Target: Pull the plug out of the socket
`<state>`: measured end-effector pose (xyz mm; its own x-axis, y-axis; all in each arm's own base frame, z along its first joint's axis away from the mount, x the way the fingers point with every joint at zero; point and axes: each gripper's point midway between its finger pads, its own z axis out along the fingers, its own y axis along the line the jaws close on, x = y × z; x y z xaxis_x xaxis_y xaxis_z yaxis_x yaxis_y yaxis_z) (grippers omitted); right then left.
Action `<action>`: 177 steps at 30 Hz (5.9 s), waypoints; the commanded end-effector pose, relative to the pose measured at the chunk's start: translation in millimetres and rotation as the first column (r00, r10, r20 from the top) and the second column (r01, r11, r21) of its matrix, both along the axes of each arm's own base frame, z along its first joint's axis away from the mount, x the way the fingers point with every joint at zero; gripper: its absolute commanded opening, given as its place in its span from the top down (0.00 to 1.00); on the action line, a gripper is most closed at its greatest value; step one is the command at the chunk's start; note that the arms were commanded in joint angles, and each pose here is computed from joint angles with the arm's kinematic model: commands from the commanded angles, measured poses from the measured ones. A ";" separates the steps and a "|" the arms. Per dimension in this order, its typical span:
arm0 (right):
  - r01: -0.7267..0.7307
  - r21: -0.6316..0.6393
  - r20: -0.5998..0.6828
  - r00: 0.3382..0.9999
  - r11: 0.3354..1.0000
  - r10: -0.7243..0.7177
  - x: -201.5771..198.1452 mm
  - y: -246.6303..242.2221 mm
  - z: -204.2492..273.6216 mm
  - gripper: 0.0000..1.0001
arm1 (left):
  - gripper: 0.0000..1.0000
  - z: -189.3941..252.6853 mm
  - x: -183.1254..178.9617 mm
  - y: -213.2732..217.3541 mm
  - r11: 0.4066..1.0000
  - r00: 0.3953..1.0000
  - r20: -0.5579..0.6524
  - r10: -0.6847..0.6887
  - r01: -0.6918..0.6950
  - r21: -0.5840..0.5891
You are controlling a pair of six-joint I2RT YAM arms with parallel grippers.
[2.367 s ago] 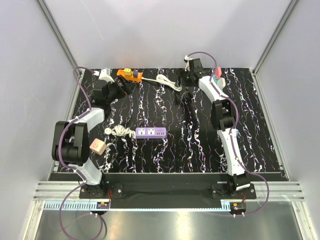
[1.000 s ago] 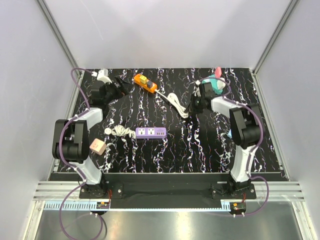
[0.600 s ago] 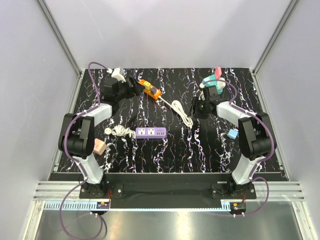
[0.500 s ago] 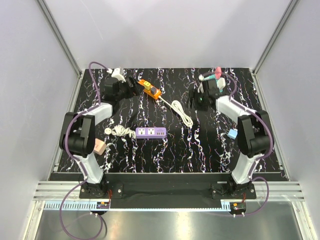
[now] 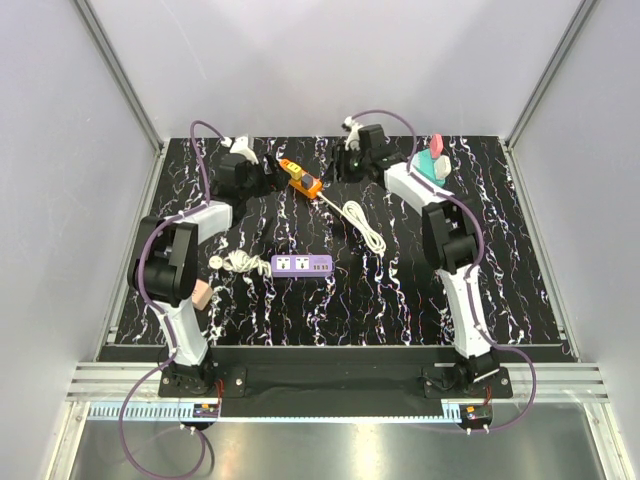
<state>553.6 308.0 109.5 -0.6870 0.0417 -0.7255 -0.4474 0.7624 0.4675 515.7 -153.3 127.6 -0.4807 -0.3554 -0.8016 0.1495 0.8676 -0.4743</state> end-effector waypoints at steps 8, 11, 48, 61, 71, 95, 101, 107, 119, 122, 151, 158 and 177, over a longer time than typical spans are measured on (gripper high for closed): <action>-0.123 -0.023 -0.057 0.991 0.992 0.122 -16.6 23.5 -46.6 0.58 | 0.09 14.2 7.8 6.8 0.999 0.996 0.086 0.033 -0.034 0.011; -0.145 -0.031 -0.059 0.988 0.989 0.143 -19.0 28.9 -56.4 0.58 | 0.09 12.7 7.5 6.8 0.999 0.996 0.083 0.033 -0.034 0.012; -0.387 -0.030 -0.111 0.918 0.922 0.381 -88.1 28.8 -65.6 1.00 | 0.13 9.2 0.2 -8.9 0.987 0.989 -0.041 0.141 -0.137 0.084; -0.123 -0.161 0.043 0.990 0.979 0.131 -42.5 4.4 -39.7 0.19 | 0.16 12.4 -2.1 -21.9 0.958 0.962 -0.090 0.259 -0.244 0.153; -0.061 0.225 0.020 0.998 0.973 0.058 -19.9 30.5 6.3 0.46 | 0.18 41.0 -11.4 -26.2 0.966 0.977 -0.035 0.211 -0.203 0.161; 0.020 0.352 -0.190 0.981 0.936 0.050 -27.4 41.4 -26.0 1.00 | 0.23 13.0 -13.1 -44.7 0.928 0.867 -0.332 0.371 -0.362 0.092; 0.025 0.354 -0.219 0.974 0.935 0.057 -30.8 45.4 -38.5 1.00 | 0.23 11.6 -9.0 -58.7 0.929 0.861 -0.349 0.370 -0.356 0.104; 0.017 0.336 -0.221 0.973 0.942 0.061 -33.2 44.5 -43.3 1.00 | 0.24 5.5 -6.9 -63.7 0.922 0.856 -0.343 0.386 -0.368 0.119; -0.008 0.354 -0.218 0.972 0.935 0.091 -36.1 47.6 -42.7 1.00 | 0.26 -7.9 -0.3 -62.7 0.915 0.850 -0.339 0.404 -0.374 0.153; -0.012 0.358 -0.230 0.968 0.934 0.101 -37.2 49.0 -46.9 1.00 | 0.26 -7.7 1.6 -60.6 0.912 0.851 -0.328 0.411 -0.376 0.166; -0.054 0.296 -0.230 0.965 0.954 0.126 -39.7 50.5 -62.1 1.00 | 0.40 -38.7 19.5 -48.8 0.911 0.835 -0.364 0.412 -0.365 0.193; -0.055 0.272 -0.232 0.965 0.961 0.121 -39.3 51.0 -66.1 1.00 | 0.48 -37.7 20.3 -48.5 0.912 0.837 -0.363 0.409 -0.361 0.195; -0.050 0.201 -0.259 0.960 0.978 0.103 -43.7 54.6 -82.4 1.00 | 0.93 -33.7 26.1 -58.1 0.925 0.842 -0.384 0.379 -0.347 0.153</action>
